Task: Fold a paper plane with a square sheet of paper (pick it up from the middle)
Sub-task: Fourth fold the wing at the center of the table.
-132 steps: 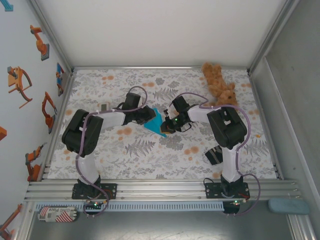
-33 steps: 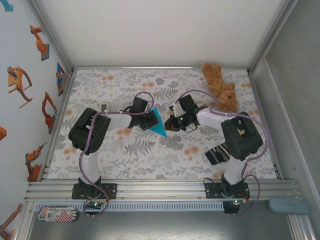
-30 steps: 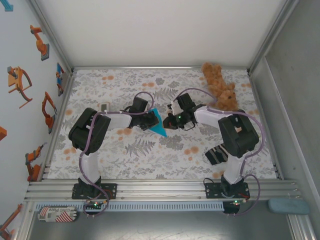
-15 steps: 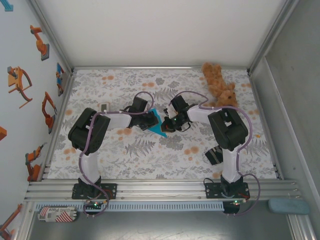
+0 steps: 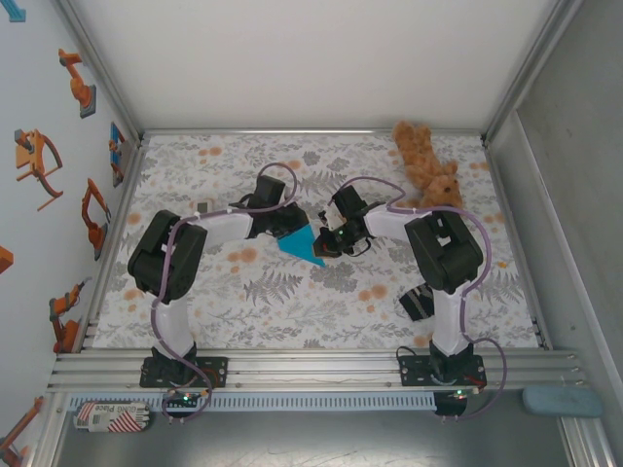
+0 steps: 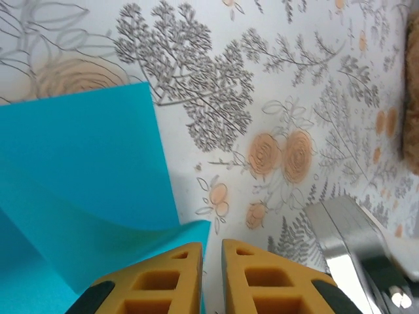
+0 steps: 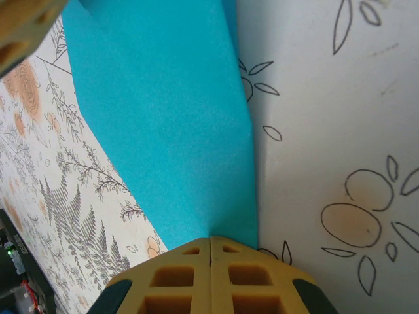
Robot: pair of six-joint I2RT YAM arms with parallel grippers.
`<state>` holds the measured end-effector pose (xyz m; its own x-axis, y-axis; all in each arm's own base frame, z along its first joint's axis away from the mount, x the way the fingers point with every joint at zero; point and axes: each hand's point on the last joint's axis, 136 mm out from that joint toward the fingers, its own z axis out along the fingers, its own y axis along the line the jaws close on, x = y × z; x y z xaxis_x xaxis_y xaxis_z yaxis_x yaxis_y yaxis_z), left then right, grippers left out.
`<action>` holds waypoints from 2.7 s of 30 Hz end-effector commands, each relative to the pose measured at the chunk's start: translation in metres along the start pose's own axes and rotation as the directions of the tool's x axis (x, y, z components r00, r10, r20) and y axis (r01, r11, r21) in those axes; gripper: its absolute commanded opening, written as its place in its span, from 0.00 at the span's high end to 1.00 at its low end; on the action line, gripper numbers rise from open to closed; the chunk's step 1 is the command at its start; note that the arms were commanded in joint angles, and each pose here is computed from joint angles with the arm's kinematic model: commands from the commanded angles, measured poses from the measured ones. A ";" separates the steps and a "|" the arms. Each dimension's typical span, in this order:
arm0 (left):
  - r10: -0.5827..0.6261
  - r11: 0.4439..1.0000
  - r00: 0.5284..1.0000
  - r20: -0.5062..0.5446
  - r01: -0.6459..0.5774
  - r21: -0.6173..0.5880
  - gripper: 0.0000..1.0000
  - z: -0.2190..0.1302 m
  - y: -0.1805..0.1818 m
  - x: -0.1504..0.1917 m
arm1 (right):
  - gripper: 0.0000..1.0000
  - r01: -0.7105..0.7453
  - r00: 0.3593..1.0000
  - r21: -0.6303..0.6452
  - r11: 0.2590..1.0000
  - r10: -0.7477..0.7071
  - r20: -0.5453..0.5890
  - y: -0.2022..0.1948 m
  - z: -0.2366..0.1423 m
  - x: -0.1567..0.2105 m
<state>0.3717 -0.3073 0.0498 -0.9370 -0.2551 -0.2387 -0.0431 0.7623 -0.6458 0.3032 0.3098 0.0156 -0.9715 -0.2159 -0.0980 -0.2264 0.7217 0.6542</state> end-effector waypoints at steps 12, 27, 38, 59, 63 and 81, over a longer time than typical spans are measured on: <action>-0.078 0.987 0.997 0.026 0.081 -0.141 0.86 0.005 0.056 -0.008 | 1.00 -0.112 0.986 0.199 0.974 0.133 -0.098 -0.059 0.022 0.039; -0.114 0.970 0.993 0.036 0.119 -0.214 0.88 0.002 0.089 -0.006 | 1.00 -0.152 0.976 0.251 0.956 0.186 -0.117 -0.071 0.025 0.049; -0.114 0.957 0.993 0.036 0.119 -0.266 0.88 0.000 0.117 -0.016 | 1.00 -0.150 0.966 0.308 0.939 0.205 -0.155 -0.086 0.024 0.066; -0.045 0.992 0.985 0.166 0.064 -0.107 0.87 -0.062 0.069 -0.092 | 1.00 -0.150 0.965 0.318 0.936 0.209 -0.160 -0.088 0.024 0.068; -0.035 0.998 0.982 0.183 0.042 -0.036 0.86 -0.069 0.038 -0.068 | 1.00 -0.154 0.964 0.319 0.935 0.213 -0.160 -0.088 0.025 0.068; -0.008 1.000 0.996 -0.087 0.007 -0.020 0.91 0.017 0.020 0.039 | 1.00 -0.168 0.957 0.335 0.927 0.235 -0.171 -0.093 0.027 0.072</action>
<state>0.3417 -0.3115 0.0192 -0.9613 -0.2089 -0.1799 -0.0492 0.7720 -0.6337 0.3045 0.3111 0.0116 -0.9778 -0.1975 -0.0695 -0.1940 0.7301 0.6552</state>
